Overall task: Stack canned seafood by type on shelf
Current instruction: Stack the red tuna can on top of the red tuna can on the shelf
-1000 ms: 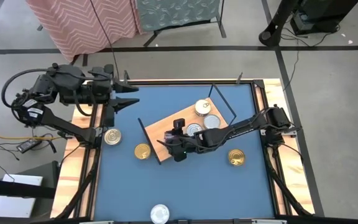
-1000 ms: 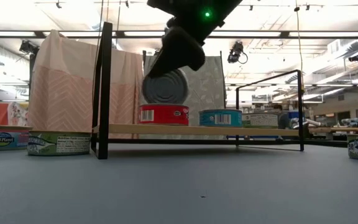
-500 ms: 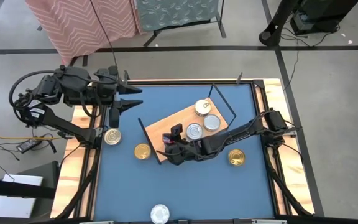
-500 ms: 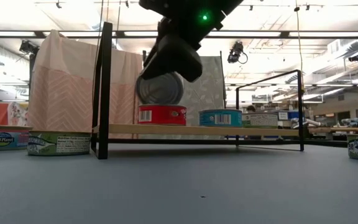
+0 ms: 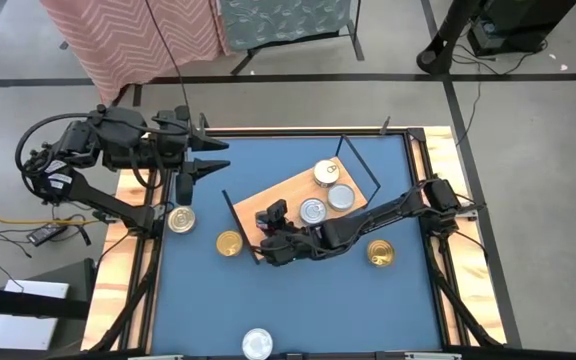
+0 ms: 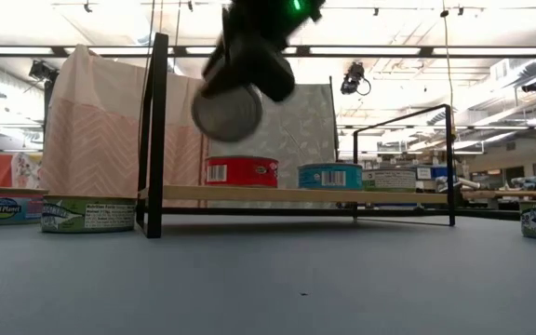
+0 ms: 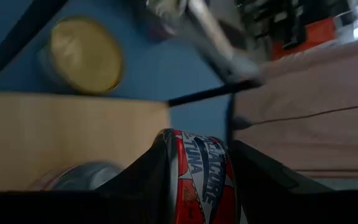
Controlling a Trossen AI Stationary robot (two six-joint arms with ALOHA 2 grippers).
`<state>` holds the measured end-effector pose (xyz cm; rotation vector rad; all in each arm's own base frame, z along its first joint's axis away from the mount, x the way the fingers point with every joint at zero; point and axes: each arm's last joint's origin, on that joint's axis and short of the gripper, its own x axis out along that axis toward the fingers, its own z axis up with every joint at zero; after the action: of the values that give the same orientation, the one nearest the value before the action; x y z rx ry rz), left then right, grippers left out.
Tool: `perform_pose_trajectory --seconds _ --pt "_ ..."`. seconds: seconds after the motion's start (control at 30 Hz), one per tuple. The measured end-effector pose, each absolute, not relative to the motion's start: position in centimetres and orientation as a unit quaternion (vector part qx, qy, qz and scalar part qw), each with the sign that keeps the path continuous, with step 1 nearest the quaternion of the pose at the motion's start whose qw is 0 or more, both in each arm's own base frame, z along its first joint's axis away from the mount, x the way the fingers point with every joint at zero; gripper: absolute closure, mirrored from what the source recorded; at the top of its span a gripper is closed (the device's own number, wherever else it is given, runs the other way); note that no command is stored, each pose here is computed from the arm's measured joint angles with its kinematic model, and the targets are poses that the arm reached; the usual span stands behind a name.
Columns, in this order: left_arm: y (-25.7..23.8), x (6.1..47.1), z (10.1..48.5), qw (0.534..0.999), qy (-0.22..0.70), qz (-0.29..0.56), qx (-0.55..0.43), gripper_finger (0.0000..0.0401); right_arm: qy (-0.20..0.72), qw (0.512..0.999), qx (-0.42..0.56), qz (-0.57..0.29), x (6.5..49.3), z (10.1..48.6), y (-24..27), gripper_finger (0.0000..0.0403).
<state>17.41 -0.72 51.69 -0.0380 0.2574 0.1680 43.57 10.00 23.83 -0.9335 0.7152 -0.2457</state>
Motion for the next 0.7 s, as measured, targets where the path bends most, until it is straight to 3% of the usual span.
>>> perform_pose_trajectory --seconds 0.13,0.7 --pt "-0.7 17.4 51.7 0.988 0.129 0.084 -0.019 0.0222 0.336 0.831 -0.426 -0.124 43.7 24.6 9.7 0.0235" --pt "-1.1 17.4 51.6 0.989 0.131 0.070 -0.017 0.0222 0.390 0.826 -0.385 -0.129 42.5 21.4 8.7 0.0235"
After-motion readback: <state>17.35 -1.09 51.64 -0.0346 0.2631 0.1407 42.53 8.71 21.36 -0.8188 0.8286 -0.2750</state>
